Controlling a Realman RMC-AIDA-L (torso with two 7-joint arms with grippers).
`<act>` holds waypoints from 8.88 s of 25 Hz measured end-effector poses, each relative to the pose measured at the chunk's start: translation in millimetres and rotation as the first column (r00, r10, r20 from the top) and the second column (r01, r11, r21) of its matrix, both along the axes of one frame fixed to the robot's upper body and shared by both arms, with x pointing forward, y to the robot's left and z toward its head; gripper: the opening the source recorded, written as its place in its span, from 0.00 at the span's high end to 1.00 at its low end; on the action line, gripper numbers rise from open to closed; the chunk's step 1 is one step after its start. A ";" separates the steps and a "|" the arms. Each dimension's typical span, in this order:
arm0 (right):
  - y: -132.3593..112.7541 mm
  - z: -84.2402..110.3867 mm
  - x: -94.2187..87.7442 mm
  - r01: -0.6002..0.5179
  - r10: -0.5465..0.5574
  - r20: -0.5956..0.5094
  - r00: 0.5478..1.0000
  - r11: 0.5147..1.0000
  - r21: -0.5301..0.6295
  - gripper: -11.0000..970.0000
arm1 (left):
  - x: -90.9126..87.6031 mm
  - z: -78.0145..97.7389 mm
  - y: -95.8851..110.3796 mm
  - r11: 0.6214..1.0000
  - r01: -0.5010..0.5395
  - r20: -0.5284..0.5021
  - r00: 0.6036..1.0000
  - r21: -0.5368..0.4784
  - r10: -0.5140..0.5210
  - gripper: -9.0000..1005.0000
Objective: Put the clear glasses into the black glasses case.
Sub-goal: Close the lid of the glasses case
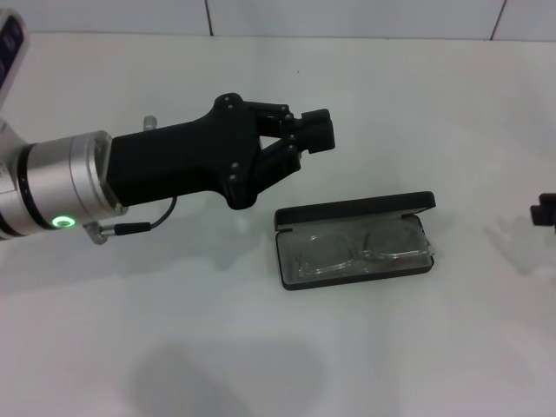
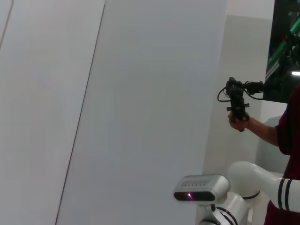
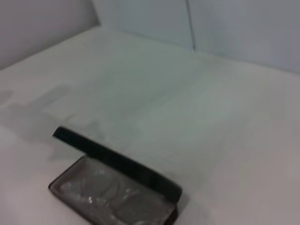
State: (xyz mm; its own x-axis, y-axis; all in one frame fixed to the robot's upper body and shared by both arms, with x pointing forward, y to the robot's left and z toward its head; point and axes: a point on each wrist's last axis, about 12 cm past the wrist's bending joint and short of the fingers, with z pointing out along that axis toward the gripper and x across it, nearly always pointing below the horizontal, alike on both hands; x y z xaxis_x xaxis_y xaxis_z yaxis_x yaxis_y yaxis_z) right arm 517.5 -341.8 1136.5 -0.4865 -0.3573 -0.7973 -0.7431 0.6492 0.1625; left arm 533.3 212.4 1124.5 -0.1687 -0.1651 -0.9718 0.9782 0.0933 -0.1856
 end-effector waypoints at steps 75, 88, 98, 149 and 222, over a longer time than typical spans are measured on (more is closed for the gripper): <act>104.4 -3.4 47.9 -0.255 0.210 -0.221 0.952 0.947 -0.197 0.79 | -13.4 -8.5 18.7 0.996 -0.072 -0.039 0.997 -0.058 0.069 0.89; 108.3 6.1 52.0 -0.248 0.204 -0.201 0.958 0.942 -0.226 0.79 | -10.2 14.1 38.1 0.997 -0.007 -0.063 0.998 -0.074 0.002 0.89; 113.5 15.1 58.7 -0.284 0.250 -0.155 0.956 0.921 -0.265 0.79 | -16.1 10.8 45.1 0.997 -0.004 -0.108 0.994 -0.074 -0.004 0.89; 134.5 6.0 60.4 -0.355 0.325 -0.143 0.935 0.849 -0.390 0.79 | -29.6 -9.3 41.0 1.000 0.012 -0.167 0.986 -0.028 -0.016 0.87; -68.7 66.2 -28.9 0.180 -0.258 0.107 0.960 0.865 0.469 0.79 | 44.1 -45.5 -52.3 0.915 -0.052 -0.237 0.959 0.399 0.158 0.81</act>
State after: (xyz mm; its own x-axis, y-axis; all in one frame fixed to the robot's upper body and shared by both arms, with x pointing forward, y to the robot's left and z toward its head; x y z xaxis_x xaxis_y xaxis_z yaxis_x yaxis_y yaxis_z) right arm 488.6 -410.5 1202.7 -0.3615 0.1601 -0.9185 -0.6311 0.6831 0.3675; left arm 577.4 160.2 1079.0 -0.4251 0.1824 -0.8866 0.8809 0.3085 -0.3589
